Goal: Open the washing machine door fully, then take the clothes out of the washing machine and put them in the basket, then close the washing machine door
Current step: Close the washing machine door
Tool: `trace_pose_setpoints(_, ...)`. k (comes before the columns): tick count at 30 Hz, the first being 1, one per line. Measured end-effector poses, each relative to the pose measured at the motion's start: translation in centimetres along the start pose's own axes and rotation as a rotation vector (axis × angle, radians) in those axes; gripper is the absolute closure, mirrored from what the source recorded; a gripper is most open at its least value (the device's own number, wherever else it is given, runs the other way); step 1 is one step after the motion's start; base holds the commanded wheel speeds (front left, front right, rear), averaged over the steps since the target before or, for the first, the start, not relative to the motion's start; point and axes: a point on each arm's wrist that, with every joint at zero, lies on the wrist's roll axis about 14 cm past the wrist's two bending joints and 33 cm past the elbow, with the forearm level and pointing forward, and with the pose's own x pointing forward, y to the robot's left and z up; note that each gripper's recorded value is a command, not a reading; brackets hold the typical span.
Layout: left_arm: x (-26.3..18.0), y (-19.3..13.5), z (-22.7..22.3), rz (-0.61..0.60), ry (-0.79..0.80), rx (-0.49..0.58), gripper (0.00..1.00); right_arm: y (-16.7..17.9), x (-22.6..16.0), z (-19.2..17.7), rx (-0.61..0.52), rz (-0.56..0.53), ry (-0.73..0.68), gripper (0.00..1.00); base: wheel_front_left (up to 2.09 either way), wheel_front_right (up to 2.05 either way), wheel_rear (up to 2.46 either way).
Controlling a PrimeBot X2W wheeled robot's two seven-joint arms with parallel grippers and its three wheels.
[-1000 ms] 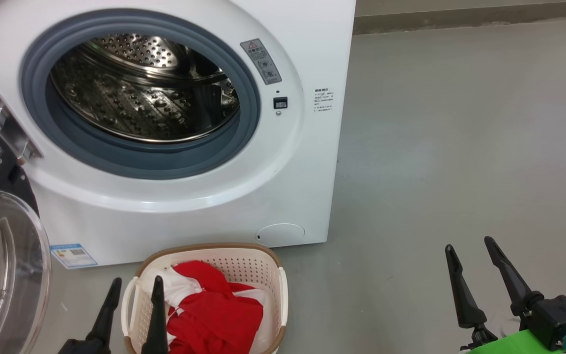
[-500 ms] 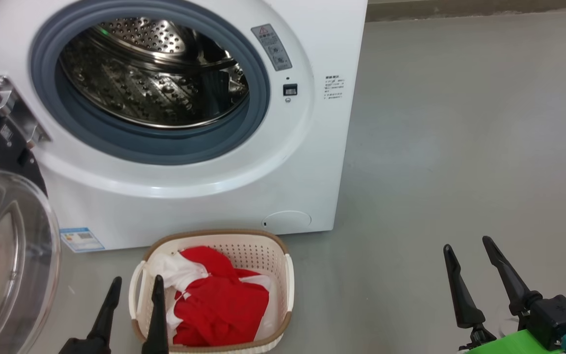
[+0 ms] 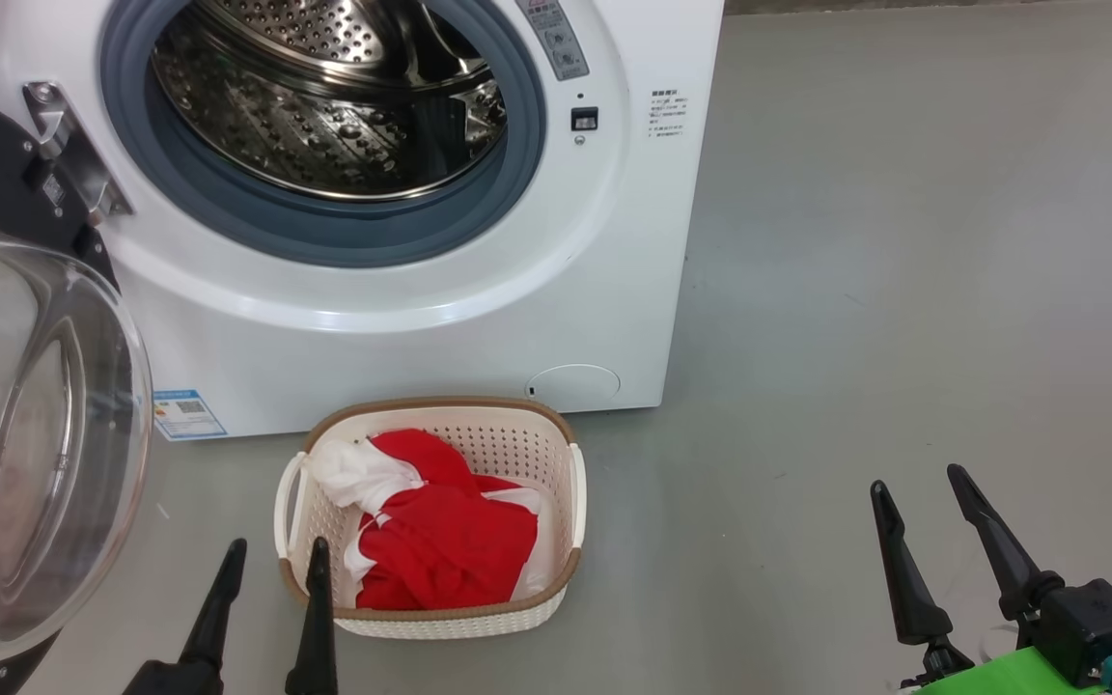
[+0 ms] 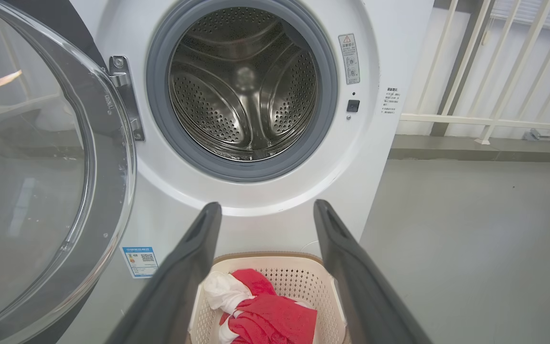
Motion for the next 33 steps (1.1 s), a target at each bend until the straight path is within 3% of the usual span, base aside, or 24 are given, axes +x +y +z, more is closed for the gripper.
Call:
trace_pose_setpoints(17, -0.4, 0.7, 1.6, 0.032, -0.050, 0.003, 0.00, 1.3, 0.7, 0.0, 0.004, 0.042, -0.002, 0.00, 0.00, 0.00, 0.00)
trace_pose_setpoints(33, -3.3, 4.9, 3.4, 0.175, -0.098, 0.020, 0.00, 6.3, 2.7, -0.9, 0.017, 0.200, 0.019, 0.00, 0.00, 0.00, 0.00)
